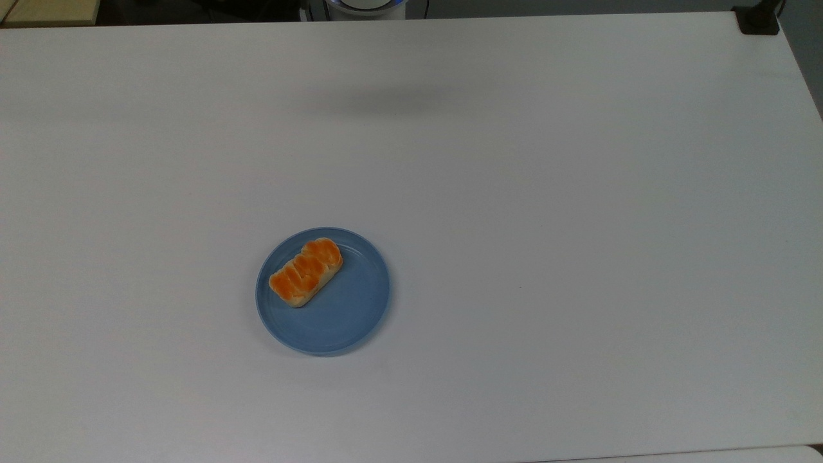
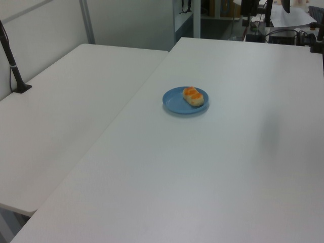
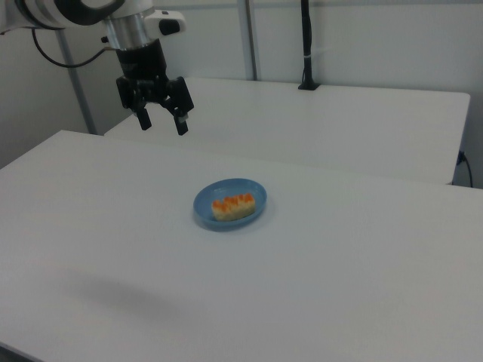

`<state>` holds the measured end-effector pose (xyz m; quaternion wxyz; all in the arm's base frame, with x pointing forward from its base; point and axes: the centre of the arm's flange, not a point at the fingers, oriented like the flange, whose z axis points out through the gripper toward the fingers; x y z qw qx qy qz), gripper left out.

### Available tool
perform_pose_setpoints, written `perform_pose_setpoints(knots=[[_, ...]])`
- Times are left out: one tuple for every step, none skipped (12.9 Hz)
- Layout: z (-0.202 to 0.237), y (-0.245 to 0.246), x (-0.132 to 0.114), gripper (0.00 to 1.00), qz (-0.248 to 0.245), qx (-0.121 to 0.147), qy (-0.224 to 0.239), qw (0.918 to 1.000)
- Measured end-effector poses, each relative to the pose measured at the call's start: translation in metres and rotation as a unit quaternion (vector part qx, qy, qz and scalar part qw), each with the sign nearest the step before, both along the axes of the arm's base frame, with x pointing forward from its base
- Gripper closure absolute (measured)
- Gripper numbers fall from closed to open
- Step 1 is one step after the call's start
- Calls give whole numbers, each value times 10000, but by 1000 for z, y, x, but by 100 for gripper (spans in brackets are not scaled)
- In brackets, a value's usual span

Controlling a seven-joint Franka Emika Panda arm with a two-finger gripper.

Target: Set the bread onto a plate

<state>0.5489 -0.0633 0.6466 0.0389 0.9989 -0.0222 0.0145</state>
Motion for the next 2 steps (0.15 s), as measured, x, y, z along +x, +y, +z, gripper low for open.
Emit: perform_pose_setpoints(knots=[[0,-10,-1,0,212,19,12,9998],[1,-15,-2,0,283,90,5,9996]])
